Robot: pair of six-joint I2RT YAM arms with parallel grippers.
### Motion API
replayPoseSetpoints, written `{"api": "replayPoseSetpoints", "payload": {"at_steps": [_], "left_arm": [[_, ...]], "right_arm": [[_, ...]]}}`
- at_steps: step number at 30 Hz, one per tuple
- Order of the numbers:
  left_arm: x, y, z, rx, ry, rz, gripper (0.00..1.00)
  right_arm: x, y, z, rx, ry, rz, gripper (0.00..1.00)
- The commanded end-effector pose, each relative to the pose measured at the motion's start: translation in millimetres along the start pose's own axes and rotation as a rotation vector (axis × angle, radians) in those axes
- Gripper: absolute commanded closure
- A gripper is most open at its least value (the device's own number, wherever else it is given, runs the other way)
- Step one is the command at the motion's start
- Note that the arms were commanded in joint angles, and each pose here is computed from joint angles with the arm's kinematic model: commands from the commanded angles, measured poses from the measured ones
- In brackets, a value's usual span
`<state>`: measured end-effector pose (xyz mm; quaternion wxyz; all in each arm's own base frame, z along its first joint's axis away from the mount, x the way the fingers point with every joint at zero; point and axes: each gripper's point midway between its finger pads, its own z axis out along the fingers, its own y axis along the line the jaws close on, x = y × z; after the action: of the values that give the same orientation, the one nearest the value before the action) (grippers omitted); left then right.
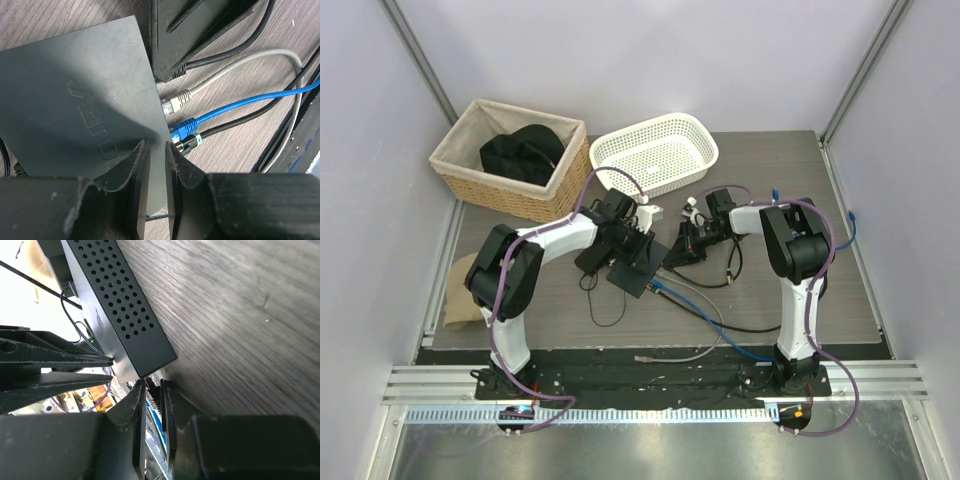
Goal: Pull the plug from the switch port
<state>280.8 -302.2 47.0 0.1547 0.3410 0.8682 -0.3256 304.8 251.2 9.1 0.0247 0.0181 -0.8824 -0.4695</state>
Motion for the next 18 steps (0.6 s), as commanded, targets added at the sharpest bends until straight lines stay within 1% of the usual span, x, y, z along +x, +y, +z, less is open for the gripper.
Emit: {"api": "replayPoseSetpoints", "payload": {"at_steps": [1,5,8,9,11,14,15,18], "left_arm": [[38.2,22.8,14.2,-0.078,0.121,-0.023,0.76],[39.2,23.5,14.1,-0.083,0.124,-0.024,0.76],[39.0,23.4,14.8,-0.08,0.123,-0.026,0.76],[39.4,23.6,15.2,-0.08,0.125,-0.027,0.76],[37.5,24.4,15.0,-0.084,0.122,-0.024,0.77],[35.6,24.4,14.5,-0.086,0.12,-0.022,0.77],[35.9,24.3,14.4,-0.086,0.121,-0.023,0.77],[36.3,24.0,14.8,-0.083,0.122,-0.024,0.77]], "right_arm": [[26.5,-131.8,12.7,0.49,-0.012,0.014,0.99],[6.8,-122.5,7.2,0.478,-0.055,0.004,0.99],[27.1,-118.7,5.5,0.462,-0.034,0.025,0.99],[45.1,-125.5,5.5,0.475,-0.005,0.041,0.99],[49.7,-129.9,4.7,0.487,0.01,0.032,0.99],[32.2,-128.9,4.7,0.484,-0.004,0.034,0.99],[14.3,-122.2,4.2,0.474,-0.032,0.019,0.99],[-3.1,-116.9,4.4,0.467,-0.055,0.005,0.99]]}}
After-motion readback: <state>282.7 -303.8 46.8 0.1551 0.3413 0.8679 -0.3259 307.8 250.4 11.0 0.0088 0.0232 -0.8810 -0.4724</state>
